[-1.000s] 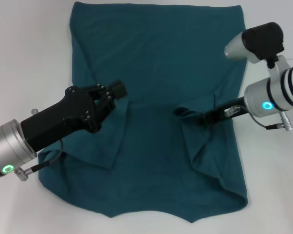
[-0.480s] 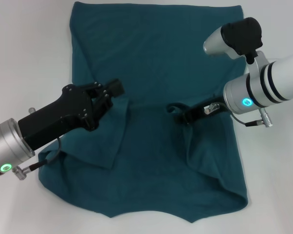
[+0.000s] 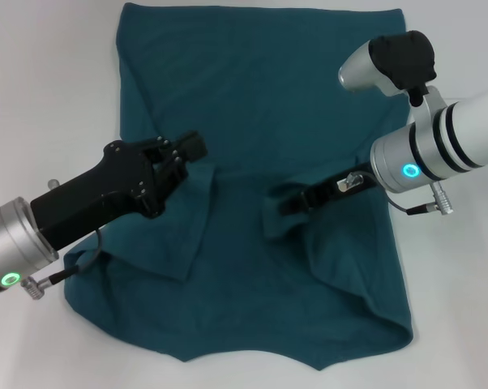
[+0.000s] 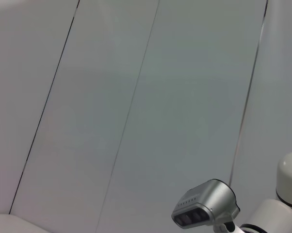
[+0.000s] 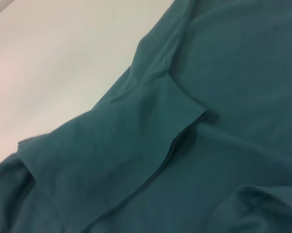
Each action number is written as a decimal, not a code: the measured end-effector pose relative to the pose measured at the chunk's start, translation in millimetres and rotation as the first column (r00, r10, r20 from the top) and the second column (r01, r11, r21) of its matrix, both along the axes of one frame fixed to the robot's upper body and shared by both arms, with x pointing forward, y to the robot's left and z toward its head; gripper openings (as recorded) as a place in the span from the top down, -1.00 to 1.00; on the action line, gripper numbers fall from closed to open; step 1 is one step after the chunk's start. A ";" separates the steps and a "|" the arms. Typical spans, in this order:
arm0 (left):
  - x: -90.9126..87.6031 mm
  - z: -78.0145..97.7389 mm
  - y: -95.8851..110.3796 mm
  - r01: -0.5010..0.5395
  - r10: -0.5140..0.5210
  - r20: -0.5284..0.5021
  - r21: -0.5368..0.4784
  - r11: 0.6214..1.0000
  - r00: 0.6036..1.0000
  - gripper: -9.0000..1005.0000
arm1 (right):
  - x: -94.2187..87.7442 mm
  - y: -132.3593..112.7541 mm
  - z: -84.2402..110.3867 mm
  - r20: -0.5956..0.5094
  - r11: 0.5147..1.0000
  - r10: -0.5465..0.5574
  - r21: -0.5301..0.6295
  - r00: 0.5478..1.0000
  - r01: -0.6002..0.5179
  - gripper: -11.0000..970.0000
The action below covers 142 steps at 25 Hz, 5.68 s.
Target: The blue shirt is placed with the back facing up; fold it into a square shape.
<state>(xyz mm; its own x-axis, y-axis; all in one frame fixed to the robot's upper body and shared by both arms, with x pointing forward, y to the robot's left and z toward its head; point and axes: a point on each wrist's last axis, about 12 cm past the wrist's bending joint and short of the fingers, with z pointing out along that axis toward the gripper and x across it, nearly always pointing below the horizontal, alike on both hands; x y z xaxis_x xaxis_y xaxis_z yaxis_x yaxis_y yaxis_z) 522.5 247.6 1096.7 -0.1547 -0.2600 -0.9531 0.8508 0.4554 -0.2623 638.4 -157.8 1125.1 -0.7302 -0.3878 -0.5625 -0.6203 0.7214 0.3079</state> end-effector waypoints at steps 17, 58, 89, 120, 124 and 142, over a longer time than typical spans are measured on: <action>-2.2 -4.9 11.3 0.087 -0.072 -0.138 0.110 0.990 0.988 0.86 | -21.3 -30.8 68.2 0.330 0.955 -0.055 0.292 0.942 -0.047 -0.33; 12.9 -11.2 26.0 -0.054 0.107 -0.256 0.206 0.977 0.961 0.84 | 35.1 -15.8 34.3 0.200 0.961 -0.113 -0.228 0.973 0.159 -0.10; 10.4 -21.4 21.9 -0.049 0.101 -0.190 0.261 0.964 0.977 0.83 | 13.4 -71.5 -15.1 -0.050 0.910 -0.414 -0.006 0.909 0.415 -0.39; 10.4 -23.2 22.2 -0.055 0.106 -0.196 0.250 0.967 0.975 0.83 | 21.2 -44.7 -27.8 -0.009 0.917 -0.398 0.031 0.917 0.398 -0.38; 10.8 -23.0 22.3 -0.056 0.107 -0.194 0.251 0.966 0.975 0.83 | 20.1 -40.2 -29.0 -0.019 0.918 -0.390 0.071 0.921 0.390 -0.35; 7.6 -26.0 22.8 -0.057 0.110 -0.204 0.250 0.967 0.973 0.83 | 24.6 -33.9 -35.2 0.067 0.901 -0.421 0.148 0.905 0.408 0.06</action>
<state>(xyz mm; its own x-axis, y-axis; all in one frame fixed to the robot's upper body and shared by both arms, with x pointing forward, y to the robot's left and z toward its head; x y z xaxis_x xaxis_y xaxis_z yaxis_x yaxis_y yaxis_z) 530.2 270.4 1070.7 -0.3497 -0.0482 -0.9356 0.7425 0.5948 -0.3082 663.0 -191.6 1089.9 -0.7500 0.0179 -0.6612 -0.3045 0.8780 0.3692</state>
